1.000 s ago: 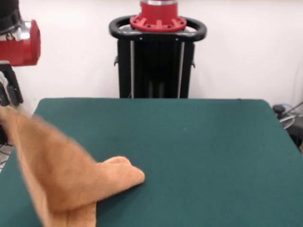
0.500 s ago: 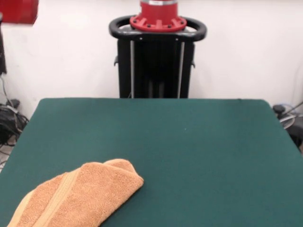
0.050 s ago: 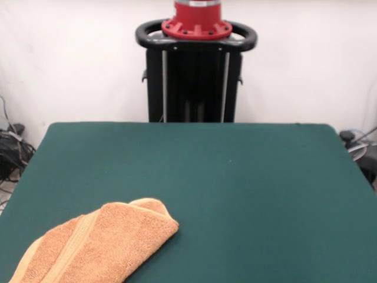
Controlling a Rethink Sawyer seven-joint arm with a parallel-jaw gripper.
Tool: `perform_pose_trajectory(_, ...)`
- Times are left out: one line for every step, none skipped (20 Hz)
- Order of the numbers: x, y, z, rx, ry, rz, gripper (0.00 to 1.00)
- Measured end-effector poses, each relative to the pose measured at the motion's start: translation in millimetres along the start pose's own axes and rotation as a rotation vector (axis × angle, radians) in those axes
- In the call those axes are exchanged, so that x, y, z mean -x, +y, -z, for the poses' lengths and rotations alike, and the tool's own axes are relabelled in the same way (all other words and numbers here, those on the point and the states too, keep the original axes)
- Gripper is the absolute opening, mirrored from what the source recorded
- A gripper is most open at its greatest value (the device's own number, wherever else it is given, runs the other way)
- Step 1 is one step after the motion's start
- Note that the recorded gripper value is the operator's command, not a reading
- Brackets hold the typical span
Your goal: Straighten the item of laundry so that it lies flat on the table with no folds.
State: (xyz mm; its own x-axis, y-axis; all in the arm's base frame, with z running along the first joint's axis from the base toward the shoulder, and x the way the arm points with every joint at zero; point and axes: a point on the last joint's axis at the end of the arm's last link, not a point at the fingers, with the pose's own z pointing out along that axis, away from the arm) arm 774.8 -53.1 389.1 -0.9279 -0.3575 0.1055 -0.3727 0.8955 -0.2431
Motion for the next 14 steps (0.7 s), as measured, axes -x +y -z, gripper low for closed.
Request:
perform_pose_trajectory(0,14,8,0.015,-0.012,-0.001,0.0)
perform_pose_trajectory(0,26,13,0.033,-0.025,-0.005,0.0)
perform_pose_trajectory(0,39,17,0.057,-0.045,-0.018,0.0)
perform_pose_trajectory(1,53,20,0.086,-0.073,-0.037,0.0)
perform_pose_trajectory(1,61,21,0.105,-0.093,-0.053,0.0)
perform_pose_trajectory(2,70,20,0.128,-0.118,-0.073,0.0)
perform_pose_trajectory(3,77,17,0.145,-0.143,-0.097,0.0)
perform_pose_trajectory(4,81,14,0.157,-0.163,-0.114,0.0)
perform_pose_trajectory(6,90,4,0.174,-0.202,-0.148,0.0)
perform_pose_trajectory(7,94,-2,0.178,-0.221,-0.162,0.0)
perform_pose_trajectory(8,97,-9,0.179,-0.233,-0.171,0.0)
perform_pose_trajectory(8,100,-16,0.181,-0.245,-0.18,0.0)
perform_pose_trajectory(9,103,-24,0.183,-0.254,-0.187,0.0)
perform_pose_trajectory(8,105,-31,0.184,-0.257,-0.189,0.0)
